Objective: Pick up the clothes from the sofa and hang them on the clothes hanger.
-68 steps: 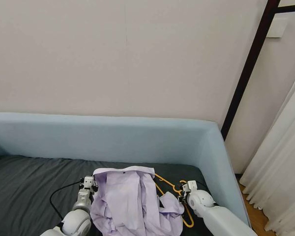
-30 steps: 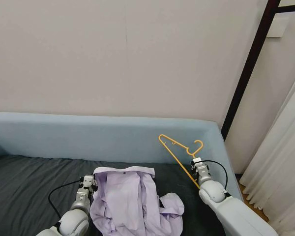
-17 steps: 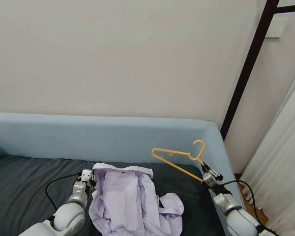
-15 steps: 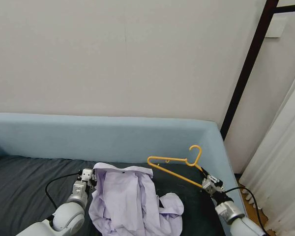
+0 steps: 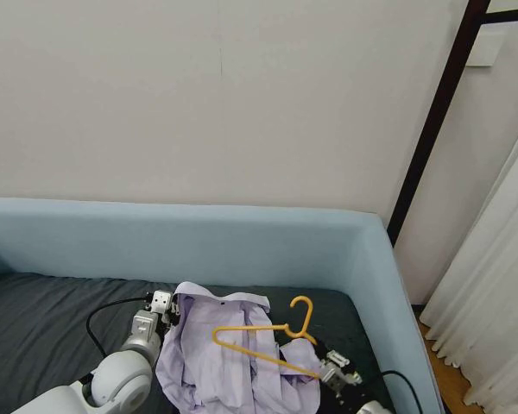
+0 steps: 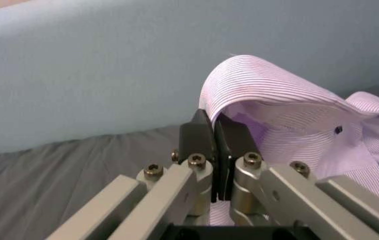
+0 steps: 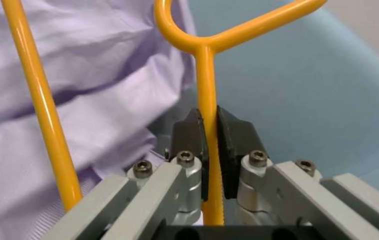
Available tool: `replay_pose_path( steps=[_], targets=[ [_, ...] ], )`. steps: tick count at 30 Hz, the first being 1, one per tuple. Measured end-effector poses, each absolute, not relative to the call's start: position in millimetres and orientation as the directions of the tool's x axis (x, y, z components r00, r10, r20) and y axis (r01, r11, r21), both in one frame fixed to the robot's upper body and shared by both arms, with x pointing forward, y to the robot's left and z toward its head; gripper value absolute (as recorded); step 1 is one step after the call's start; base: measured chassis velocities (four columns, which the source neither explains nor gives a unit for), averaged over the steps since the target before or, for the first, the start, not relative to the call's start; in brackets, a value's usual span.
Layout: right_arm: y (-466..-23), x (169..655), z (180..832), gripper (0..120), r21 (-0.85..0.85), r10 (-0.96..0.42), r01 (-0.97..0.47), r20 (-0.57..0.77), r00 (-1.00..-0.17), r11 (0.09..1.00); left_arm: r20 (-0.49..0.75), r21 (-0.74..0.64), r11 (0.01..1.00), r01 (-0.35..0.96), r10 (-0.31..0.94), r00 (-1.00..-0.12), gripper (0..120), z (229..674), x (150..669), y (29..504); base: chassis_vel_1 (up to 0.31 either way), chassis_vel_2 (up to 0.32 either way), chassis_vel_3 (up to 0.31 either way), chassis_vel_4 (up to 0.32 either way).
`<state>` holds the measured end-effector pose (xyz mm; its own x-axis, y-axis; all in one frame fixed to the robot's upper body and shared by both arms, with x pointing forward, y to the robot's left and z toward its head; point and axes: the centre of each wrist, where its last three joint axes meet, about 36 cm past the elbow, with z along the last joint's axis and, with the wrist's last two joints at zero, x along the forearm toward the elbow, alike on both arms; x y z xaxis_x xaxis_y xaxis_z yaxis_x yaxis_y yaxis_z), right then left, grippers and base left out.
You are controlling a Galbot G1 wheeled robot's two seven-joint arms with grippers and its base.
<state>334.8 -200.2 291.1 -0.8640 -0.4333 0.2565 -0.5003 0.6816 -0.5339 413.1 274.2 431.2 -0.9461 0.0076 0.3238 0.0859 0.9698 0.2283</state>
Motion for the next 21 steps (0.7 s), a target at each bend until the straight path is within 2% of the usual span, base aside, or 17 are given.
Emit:
replay_pose_path(
  steps=[4,9,21],
  targets=[
    [-169,351,293,4,-0.467,-0.421,-0.514,0.296,-0.858,0.72,0.335,0.227,0.97,0.092,0.011,-0.942,0,433,406,272,0.0,0.0,0.0,0.0],
    [-152,367,295,4,-0.45,-0.406,-0.503,0.299,-0.864,0.738,0.337,0.223,0.971,0.086,0.006,-0.942,0,433,403,272,0.0,0.0,0.0,0.0],
    [-132,384,295,4,-0.484,-0.394,-0.476,0.267,-0.879,0.734,0.344,0.189,0.977,0.095,0.025,-0.939,0,432,401,257,0.0,0.0,0.0,0.0]
  ],
)
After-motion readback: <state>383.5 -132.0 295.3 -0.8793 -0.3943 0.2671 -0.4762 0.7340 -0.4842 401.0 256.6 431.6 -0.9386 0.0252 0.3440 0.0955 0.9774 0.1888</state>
